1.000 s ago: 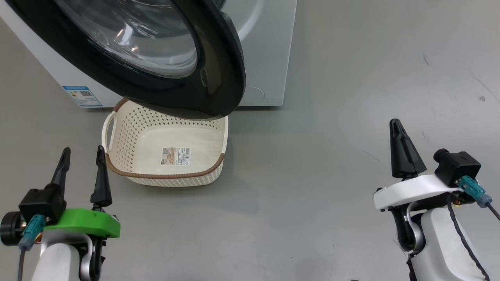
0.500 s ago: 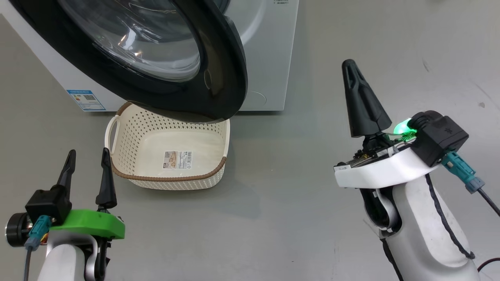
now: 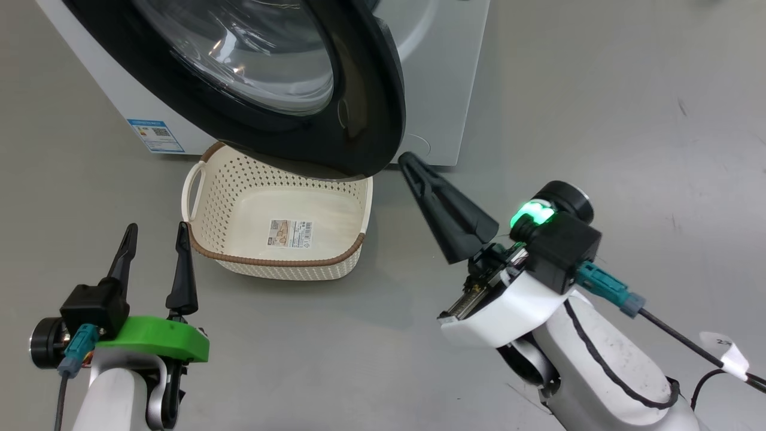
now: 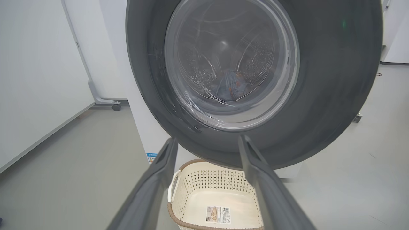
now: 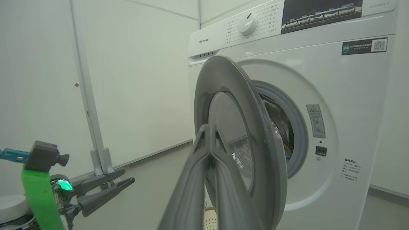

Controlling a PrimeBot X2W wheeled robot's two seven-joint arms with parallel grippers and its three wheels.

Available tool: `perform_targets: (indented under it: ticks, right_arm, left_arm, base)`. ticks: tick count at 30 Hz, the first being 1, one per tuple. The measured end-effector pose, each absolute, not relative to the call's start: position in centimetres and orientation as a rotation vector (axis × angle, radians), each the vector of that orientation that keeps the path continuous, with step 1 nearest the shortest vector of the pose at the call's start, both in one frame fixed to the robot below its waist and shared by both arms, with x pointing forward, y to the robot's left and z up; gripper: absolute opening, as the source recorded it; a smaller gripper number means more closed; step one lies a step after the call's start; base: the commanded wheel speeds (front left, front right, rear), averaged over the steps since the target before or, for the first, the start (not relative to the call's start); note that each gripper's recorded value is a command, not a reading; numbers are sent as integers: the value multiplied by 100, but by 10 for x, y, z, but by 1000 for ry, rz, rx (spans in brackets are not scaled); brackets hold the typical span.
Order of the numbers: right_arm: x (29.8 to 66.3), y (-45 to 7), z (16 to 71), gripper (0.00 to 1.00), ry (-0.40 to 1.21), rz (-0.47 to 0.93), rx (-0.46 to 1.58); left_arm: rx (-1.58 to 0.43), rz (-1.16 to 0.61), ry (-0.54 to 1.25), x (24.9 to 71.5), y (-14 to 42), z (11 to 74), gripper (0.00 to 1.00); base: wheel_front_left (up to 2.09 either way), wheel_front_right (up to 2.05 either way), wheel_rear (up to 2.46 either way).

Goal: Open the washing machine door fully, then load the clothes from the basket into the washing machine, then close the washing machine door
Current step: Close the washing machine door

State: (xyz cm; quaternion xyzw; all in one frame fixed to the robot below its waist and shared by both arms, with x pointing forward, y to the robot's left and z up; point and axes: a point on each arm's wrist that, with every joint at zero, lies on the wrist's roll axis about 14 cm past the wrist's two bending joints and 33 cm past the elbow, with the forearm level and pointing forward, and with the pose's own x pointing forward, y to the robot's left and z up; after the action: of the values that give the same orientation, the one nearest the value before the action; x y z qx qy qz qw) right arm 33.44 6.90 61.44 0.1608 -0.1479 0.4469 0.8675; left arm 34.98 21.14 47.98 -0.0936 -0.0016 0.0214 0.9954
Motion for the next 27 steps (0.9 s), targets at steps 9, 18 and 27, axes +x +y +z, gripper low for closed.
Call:
perform_targets:
  ticks: [9,18,27]
  right_arm:
    - [297,112,550,0,-41,1148,259]
    - [301,130,519,0,65,1247,193]
    - [340,132,497,0,106,1231,172]
  left_arm:
    - [-189,55,-19,354,214,485,100]
    - [-203,43,-4,360,204,481,100]
    - [-211,68,2,372,212,478,100]
  base:
    - [0,0,0]
    - [0,0,0]
    - [0,0,0]
